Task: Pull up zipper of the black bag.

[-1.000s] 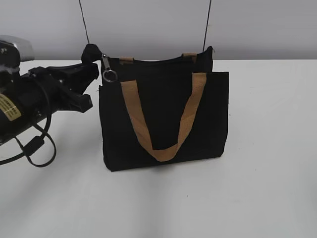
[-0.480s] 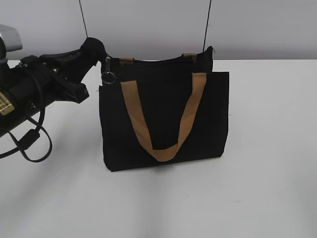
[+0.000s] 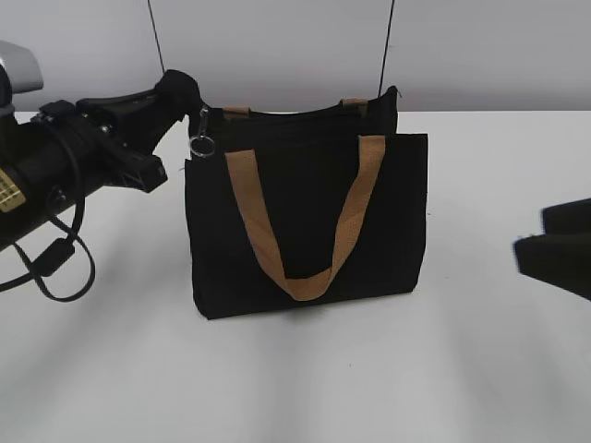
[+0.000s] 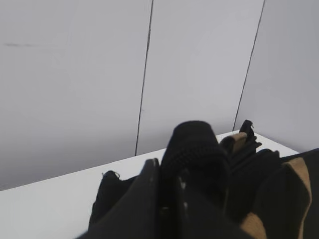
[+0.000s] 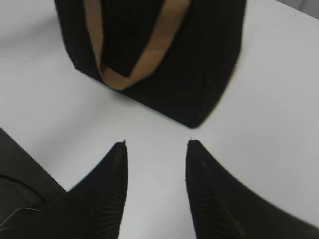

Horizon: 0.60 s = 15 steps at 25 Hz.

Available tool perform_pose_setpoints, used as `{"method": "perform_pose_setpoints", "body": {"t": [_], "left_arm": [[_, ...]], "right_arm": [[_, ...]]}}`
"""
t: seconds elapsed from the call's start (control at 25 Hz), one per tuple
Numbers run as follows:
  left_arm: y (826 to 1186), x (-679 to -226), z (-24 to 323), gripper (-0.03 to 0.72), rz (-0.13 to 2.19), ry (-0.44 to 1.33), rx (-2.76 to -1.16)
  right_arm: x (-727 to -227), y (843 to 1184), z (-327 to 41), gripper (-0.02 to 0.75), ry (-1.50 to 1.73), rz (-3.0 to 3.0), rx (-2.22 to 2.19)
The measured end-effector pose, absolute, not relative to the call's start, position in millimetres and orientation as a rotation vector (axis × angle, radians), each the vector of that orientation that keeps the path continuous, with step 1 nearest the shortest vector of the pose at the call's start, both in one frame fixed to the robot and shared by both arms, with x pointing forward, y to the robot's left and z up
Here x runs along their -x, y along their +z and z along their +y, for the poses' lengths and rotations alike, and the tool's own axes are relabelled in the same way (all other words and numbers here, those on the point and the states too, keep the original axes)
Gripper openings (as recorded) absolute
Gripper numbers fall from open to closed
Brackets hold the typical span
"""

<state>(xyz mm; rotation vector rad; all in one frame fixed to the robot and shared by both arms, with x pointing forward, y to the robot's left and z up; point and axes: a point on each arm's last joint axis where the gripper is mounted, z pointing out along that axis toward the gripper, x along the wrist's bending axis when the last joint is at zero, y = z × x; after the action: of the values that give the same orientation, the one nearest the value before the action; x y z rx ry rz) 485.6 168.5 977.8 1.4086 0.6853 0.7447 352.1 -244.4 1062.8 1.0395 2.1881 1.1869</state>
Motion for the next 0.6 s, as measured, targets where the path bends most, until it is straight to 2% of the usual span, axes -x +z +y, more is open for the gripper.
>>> {"method": "perform_pose_setpoints", "body": {"t": [0.24, 0.6], "left_arm": [[990.3, -488.5, 166.8, 0.018, 0.653, 0.763, -1.376], [994.5, -488.3, 166.5, 0.018, 0.643, 0.767, -1.372]], "right_arm": [[-400.2, 1040.5, -203.6, 0.309, 1.321, 2.359, -0.924], [-469.1, 1034.9, -140.8, 0.309, 1.365, 2.473, -0.711]]}}
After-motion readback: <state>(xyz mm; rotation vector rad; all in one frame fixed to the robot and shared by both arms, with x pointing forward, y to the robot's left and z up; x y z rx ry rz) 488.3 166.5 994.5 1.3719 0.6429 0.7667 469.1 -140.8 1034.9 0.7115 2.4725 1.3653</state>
